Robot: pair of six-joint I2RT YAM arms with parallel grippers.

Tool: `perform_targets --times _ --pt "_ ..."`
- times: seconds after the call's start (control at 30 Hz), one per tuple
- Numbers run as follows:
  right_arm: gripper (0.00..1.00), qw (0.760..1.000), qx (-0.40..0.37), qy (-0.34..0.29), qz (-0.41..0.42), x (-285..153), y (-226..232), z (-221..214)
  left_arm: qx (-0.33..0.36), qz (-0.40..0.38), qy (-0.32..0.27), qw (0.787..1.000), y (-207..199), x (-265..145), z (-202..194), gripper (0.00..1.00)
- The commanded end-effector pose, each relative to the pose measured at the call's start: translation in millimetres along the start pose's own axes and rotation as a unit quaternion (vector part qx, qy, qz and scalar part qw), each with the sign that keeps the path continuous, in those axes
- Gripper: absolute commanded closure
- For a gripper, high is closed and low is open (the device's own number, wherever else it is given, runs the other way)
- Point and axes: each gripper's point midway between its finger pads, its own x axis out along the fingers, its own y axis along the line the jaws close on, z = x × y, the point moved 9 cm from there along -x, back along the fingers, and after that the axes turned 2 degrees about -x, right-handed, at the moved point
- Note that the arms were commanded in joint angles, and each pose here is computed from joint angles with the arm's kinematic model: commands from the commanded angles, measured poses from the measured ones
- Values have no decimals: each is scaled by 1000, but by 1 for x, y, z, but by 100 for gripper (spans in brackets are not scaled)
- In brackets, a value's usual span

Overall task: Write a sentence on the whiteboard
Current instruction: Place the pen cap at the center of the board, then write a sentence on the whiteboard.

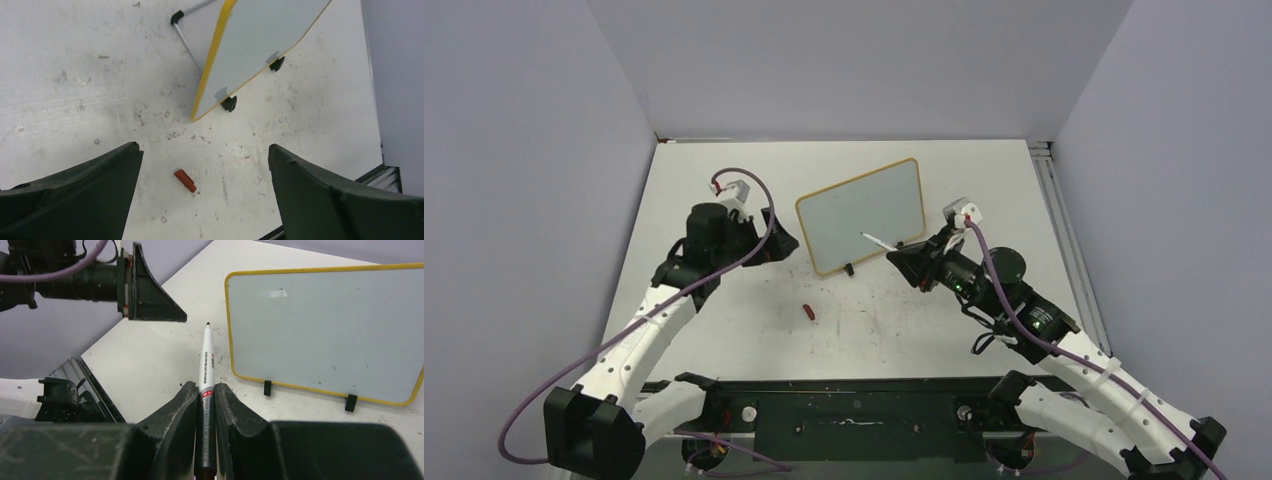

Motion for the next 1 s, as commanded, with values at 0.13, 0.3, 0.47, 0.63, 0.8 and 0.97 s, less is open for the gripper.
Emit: perform_targets --times 0.13,0.3,0.47,0.63,0.8,0.97 --pt "95 999 7 -25 32 35 4 2 64 -180 -28 981 -16 23 61 7" --pt "95 999 4 -23 30 63 1 -3 65 -207 -18 976 -11 53 80 15" --pt "95 1000 1 -16 20 89 -5 -9 61 -190 17 980 6 74 84 24" --pt "95 1000 3 -14 26 111 -7 -15 47 -205 25 977 13 90 76 36" --pt "95 999 4 -21 28 128 -9 -18 43 -226 29 973 12 91 71 44" --pt "95 999 0 -28 26 142 -11 -18 37 -228 36 972 13 96 66 54"
